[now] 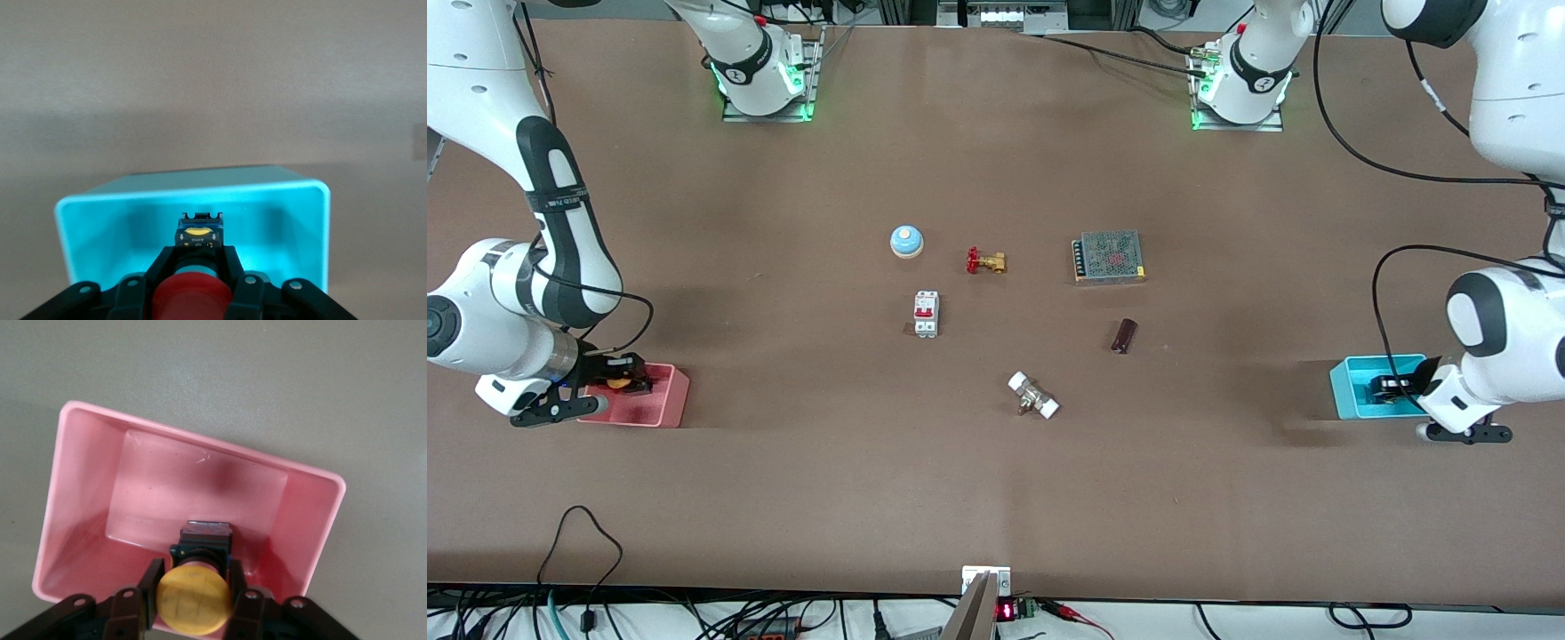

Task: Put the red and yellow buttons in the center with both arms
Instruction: 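Lift the yellow button with the right gripper while the left gripper lifts the red button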

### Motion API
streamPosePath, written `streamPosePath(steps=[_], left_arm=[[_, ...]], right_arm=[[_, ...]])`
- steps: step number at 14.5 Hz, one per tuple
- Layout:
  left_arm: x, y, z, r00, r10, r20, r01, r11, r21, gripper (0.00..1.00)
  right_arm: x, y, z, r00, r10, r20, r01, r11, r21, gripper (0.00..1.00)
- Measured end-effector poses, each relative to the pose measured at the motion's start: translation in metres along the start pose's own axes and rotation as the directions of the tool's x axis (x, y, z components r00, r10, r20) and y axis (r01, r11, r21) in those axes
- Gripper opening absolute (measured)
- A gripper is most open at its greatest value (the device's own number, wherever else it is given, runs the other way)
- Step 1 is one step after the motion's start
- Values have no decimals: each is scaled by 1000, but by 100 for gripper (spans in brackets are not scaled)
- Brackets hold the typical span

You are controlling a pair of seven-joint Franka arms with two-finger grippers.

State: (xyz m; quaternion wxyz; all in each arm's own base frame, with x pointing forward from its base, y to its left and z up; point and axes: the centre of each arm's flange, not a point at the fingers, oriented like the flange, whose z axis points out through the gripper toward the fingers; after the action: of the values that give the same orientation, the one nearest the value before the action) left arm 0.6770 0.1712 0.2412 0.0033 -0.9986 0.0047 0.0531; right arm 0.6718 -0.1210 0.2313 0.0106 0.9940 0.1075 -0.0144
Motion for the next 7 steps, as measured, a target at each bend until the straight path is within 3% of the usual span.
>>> streamPosePath(steps=[2, 4, 7], left_arm=[[-4, 2, -40, 999, 20, 33, -21, 999, 25, 35], [-6, 19, -79, 998, 28, 55, -29, 999, 28, 35], [-5, 83, -104, 995, 35, 94, -38, 999, 37, 35]], right_arm=[[0, 0, 1, 1000, -2, 1, 2, 1000, 0, 36], [0, 0, 1, 1000, -3, 1, 3, 1000, 0, 36], [2, 0, -3, 1000, -18, -12, 18, 1000, -5, 36]])
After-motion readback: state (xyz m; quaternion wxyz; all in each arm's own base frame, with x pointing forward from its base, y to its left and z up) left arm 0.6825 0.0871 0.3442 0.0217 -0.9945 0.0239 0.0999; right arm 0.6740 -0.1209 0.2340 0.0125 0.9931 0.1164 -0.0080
